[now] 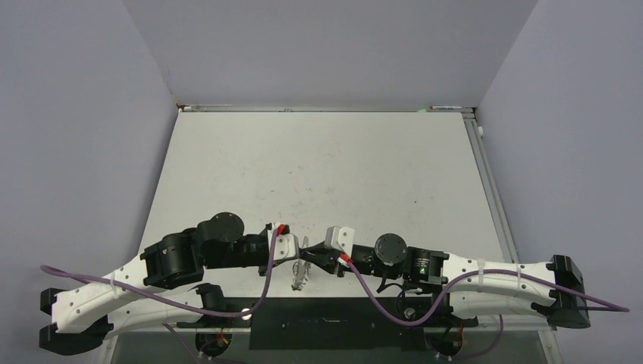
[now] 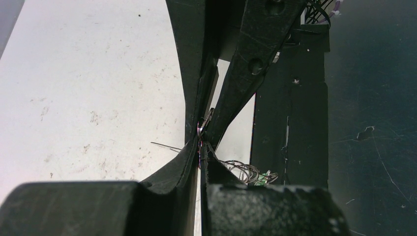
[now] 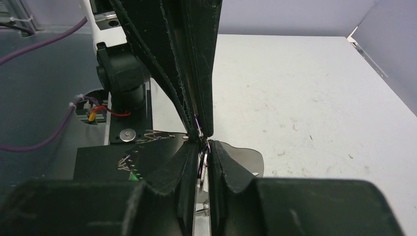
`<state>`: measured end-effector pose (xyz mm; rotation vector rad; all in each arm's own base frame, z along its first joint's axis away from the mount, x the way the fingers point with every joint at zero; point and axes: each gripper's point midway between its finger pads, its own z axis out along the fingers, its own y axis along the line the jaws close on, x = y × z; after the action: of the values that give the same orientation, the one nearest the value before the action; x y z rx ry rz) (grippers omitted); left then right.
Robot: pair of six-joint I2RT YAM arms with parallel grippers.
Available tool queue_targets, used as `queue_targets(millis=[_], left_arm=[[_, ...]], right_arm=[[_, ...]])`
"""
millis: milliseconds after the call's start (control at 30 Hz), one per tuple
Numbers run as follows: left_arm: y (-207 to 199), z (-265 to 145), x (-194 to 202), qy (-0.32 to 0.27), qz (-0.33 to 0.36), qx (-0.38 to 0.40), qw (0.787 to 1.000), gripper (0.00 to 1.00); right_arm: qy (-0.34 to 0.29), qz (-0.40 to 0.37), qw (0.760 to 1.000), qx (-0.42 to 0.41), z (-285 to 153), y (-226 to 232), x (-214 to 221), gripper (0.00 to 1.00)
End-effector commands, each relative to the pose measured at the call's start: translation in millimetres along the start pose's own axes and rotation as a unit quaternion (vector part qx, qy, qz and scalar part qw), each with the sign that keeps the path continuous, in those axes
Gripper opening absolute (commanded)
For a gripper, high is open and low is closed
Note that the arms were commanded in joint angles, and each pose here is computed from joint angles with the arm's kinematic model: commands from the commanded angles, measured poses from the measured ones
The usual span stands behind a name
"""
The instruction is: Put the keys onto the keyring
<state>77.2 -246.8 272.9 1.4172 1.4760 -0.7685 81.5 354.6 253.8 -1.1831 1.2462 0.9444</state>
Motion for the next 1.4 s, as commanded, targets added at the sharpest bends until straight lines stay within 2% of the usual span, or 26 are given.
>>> queue_targets(millis=[0, 467, 700, 900, 1100, 1367], left_arm=[[4, -2, -22, -0.044, 0.002, -0.007, 0.999, 0.0], [2, -4, -26, -0.062, -0.004, 0.005, 0.998, 0.02], [3, -6, -28, -0.067, -0.003, 0.002, 0.998, 0.22], [5, -18, -36, -0.088, -0.002, -0.006, 0.996, 0.44], [-9, -31, -45, -0.114, 0.005, 0.027, 0.993, 0.62], [-19, -31, -35, -0.115, 0.028, 0.052, 0.992, 0.64]], right_arm=[[-0.052, -0.008, 0.999, 0.005, -1, -5, -33, 0.05], [-0.072, -0.044, 0.996, 0.006, -7, 3, -38, 0.05], [-0.053, -0.08, 0.995, 0.009, -4, 15, -35, 0.05], [-0.044, -0.085, 0.995, 0.024, -7, 12, -32, 0.05], [-0.035, -0.085, 0.995, 0.026, -9, 11, -32, 0.05], [-0.023, -0.092, 0.995, 0.01, -13, 17, -36, 0.05]])
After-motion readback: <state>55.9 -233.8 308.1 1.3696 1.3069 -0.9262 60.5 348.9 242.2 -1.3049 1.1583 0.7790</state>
